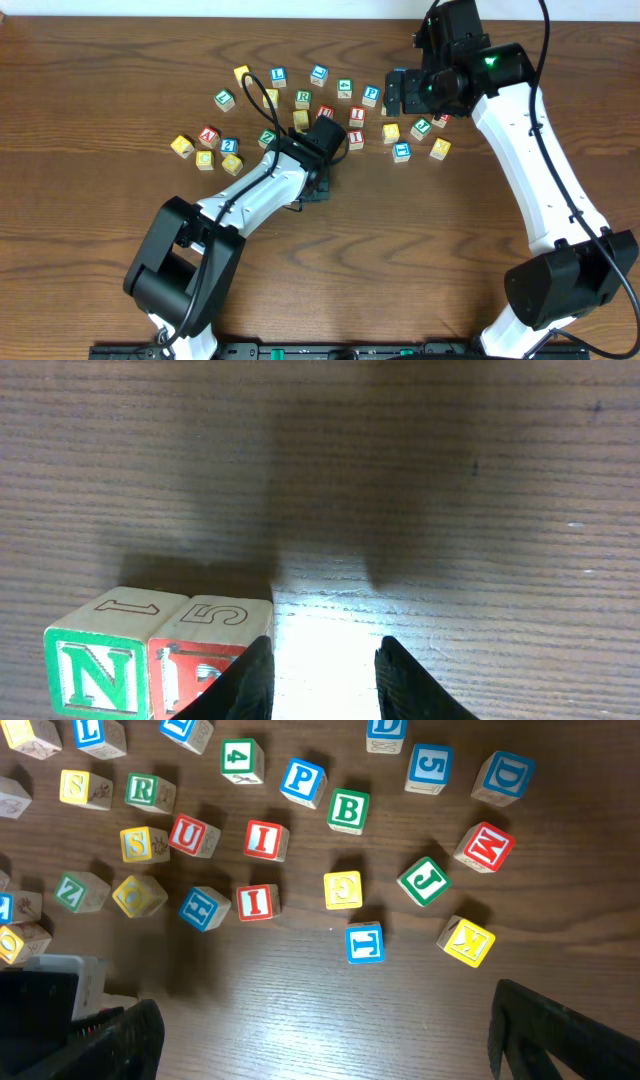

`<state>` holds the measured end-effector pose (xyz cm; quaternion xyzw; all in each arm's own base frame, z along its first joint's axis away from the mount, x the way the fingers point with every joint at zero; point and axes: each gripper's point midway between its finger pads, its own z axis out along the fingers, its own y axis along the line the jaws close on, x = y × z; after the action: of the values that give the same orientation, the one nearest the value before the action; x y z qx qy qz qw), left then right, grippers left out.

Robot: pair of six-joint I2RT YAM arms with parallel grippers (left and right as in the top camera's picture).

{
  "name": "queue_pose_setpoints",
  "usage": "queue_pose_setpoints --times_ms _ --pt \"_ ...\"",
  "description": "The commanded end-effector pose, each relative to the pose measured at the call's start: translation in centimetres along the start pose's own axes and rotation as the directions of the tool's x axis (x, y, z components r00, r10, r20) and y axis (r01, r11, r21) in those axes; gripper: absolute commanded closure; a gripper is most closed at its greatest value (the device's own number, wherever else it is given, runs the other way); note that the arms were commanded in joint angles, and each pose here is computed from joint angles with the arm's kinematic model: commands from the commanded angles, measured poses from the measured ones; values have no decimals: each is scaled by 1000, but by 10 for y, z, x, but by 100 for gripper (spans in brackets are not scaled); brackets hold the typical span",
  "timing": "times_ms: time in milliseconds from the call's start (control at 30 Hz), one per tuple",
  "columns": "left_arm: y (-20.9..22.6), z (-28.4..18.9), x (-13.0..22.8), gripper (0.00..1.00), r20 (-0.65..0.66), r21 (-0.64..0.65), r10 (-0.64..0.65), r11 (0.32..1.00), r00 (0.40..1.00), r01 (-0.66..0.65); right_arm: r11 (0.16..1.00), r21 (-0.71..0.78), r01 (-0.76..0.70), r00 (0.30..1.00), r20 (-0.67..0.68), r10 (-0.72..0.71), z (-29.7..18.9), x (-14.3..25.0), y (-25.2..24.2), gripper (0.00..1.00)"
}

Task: Spell out NEURIPS
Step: 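Raise the left gripper and move it back over the block cluster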

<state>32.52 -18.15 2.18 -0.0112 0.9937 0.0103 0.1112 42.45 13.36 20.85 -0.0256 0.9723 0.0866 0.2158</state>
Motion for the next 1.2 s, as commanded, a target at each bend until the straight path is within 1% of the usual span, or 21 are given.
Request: queue_pose_setpoints --times_ms 0,367,500,533,633,700,800,1067,1167 --pt "-4 -22 -12 67 52 32 8 999 999 -10 1000 -15 26 999 26 -25 -10 -4 8 1" --pt "2 -75 -18 66 131 80 -3 997 991 -7 1000 -15 26 999 26 -25 -10 -4 8 1" --pt "12 -90 -20 65 150 89 -27 996 988 14 1000 -15 26 999 26 -25 -10 -4 8 1" --pt "15 -93 -21 60 156 91 -36 996 987 22 1000 -15 26 999 26 -25 -10 -4 8 1" --pt "25 -100 -24 57 166 93 -62 995 984 47 1000 -15 26 999 26 -25 -10 -4 8 1" --pt "31 -104 -26 53 169 91 -73 994 983 58 1000 -15 26 999 26 -25 -10 -4 8 1" --pt "35 -107 -29 52 160 102 -53 994 986 37 1000 -15 26 999 26 -25 -10 -4 8 1" --pt "49 -127 -47 51 171 130 -110 988 979 88 1000 -15 26 999 26 -25 -10 -4 8 1" --pt "53 -136 -55 51 187 129 -101 989 977 78 1000 -15 26 999 26 -25 -10 -4 8 1"
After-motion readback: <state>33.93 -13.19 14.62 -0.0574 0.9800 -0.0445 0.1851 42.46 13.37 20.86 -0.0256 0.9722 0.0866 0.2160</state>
